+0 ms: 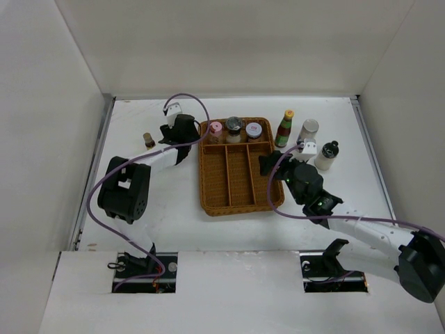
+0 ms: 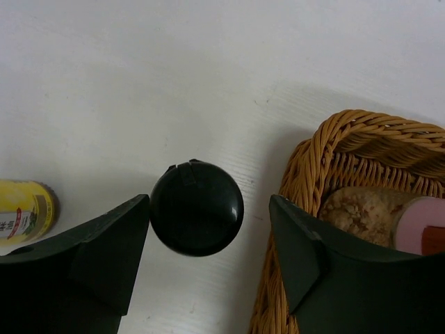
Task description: Organize the condiment bottles
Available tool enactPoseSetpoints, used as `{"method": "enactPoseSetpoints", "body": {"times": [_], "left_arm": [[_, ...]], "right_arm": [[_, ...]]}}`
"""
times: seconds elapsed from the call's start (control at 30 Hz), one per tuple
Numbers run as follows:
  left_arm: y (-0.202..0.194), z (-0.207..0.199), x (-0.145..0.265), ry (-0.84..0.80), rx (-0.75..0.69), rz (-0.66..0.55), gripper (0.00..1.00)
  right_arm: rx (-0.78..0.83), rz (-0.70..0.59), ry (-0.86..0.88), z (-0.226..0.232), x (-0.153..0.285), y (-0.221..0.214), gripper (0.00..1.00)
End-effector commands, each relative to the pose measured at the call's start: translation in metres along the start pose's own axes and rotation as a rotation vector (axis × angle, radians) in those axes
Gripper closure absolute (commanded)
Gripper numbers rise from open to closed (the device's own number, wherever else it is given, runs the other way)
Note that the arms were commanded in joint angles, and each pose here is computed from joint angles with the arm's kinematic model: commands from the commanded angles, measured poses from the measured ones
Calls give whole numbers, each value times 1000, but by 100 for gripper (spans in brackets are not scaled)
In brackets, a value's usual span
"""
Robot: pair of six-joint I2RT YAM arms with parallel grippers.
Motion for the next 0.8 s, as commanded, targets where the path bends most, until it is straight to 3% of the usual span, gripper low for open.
{"method": "enactPoseSetpoints", "body": {"times": [0.0, 0.23, 0.53, 0.77], "left_arm": [[25, -16, -3, -52, 59, -63, 38], [32, -17, 8, -30, 49, -121, 44], [31, -13, 10, -24, 31, -111, 74], [58, -21, 68, -114, 59, -201, 78]], "right_arm": [[-46, -78, 26, 7, -3, 21, 0], [-39, -61, 38, 10, -6, 17, 0], [-44, -59, 38, 10, -5, 15, 0], [-42, -58, 38, 10, -6, 15, 0]]}}
Point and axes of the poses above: each gripper's point midway between its finger pads, its own x axis back along the fingers, its own z axis along the line the jaws close on, y = z × x, the point moved 9 cm from there along x, back along the fingers, and after that the axes turned 14 degrees about x, right-handed, at the moved point
